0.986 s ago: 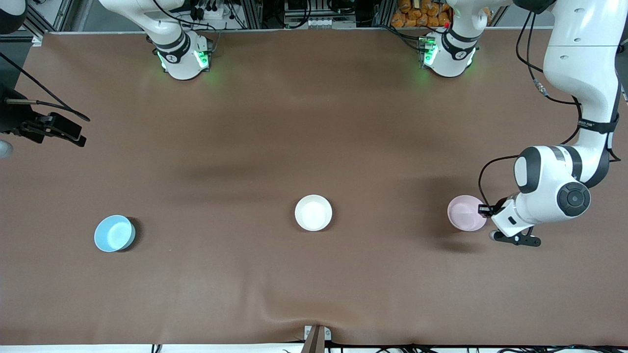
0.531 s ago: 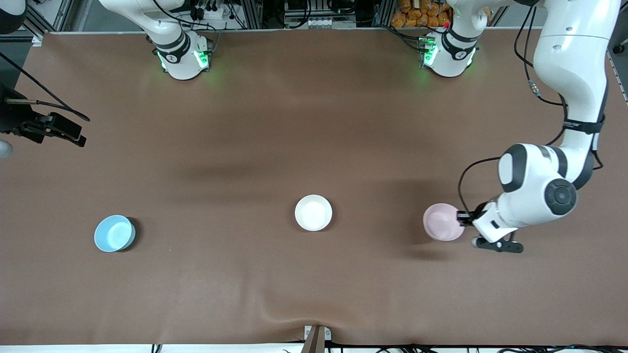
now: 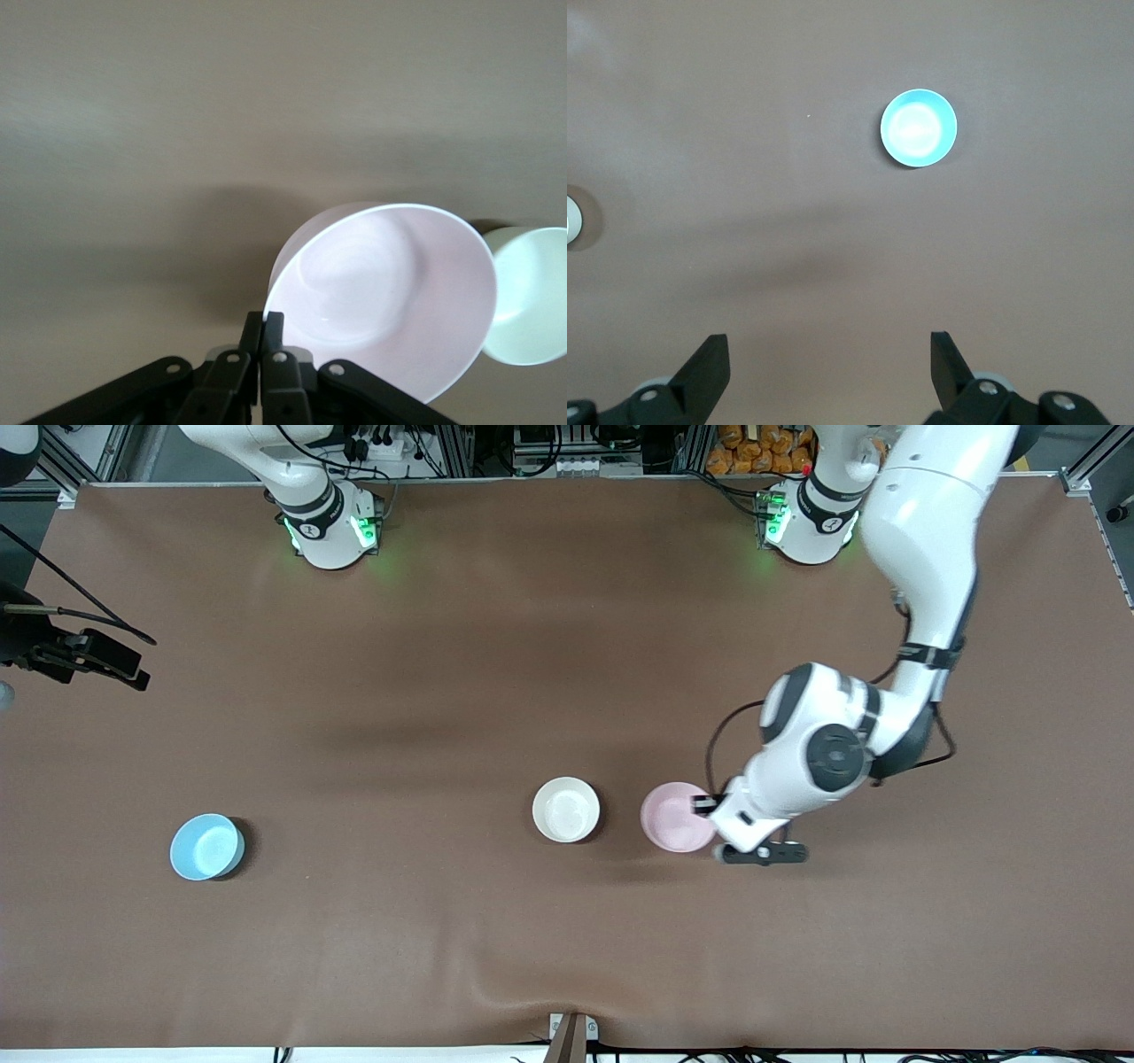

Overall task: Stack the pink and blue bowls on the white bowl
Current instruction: 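Carry the pink bowl with the left gripper over the white bowl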

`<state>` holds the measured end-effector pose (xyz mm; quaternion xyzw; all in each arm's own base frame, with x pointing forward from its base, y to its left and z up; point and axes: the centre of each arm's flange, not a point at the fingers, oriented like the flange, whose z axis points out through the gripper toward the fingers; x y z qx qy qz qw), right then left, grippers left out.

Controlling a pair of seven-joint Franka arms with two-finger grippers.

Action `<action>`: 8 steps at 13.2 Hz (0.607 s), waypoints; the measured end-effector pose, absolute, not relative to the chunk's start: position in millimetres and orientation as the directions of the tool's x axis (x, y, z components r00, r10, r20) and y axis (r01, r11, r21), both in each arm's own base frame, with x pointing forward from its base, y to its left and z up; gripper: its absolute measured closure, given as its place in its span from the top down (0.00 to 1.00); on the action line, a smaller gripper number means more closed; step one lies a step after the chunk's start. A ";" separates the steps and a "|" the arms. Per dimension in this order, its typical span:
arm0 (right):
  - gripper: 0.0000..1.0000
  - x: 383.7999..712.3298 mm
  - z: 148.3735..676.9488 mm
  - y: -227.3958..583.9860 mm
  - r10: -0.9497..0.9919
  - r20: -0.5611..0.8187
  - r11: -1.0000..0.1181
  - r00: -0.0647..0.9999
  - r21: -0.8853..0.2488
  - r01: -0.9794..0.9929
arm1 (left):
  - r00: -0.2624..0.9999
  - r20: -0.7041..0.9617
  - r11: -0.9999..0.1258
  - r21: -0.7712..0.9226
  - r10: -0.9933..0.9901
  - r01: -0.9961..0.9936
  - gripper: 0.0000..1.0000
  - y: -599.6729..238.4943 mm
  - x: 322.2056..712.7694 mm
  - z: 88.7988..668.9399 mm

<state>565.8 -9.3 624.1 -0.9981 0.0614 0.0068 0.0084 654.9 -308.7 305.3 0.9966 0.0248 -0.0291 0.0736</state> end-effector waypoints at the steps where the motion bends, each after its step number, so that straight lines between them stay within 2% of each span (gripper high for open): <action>1: 1.00 565.8 624.1 -10.2 -0.124 -0.015 -0.992 0.992 -0.016 -0.124 | 0.996 -0.067 -0.986 0.150 0.061 0.070 0.02 -325.6 652.9 304.9; 8: 1.00 565.3 623.7 -16.4 -0.135 -0.018 -0.991 0.991 -0.015 -0.136 | 0.989 -0.106 -0.977 0.178 0.103 0.121 0.02 -416.7 622.2 291.7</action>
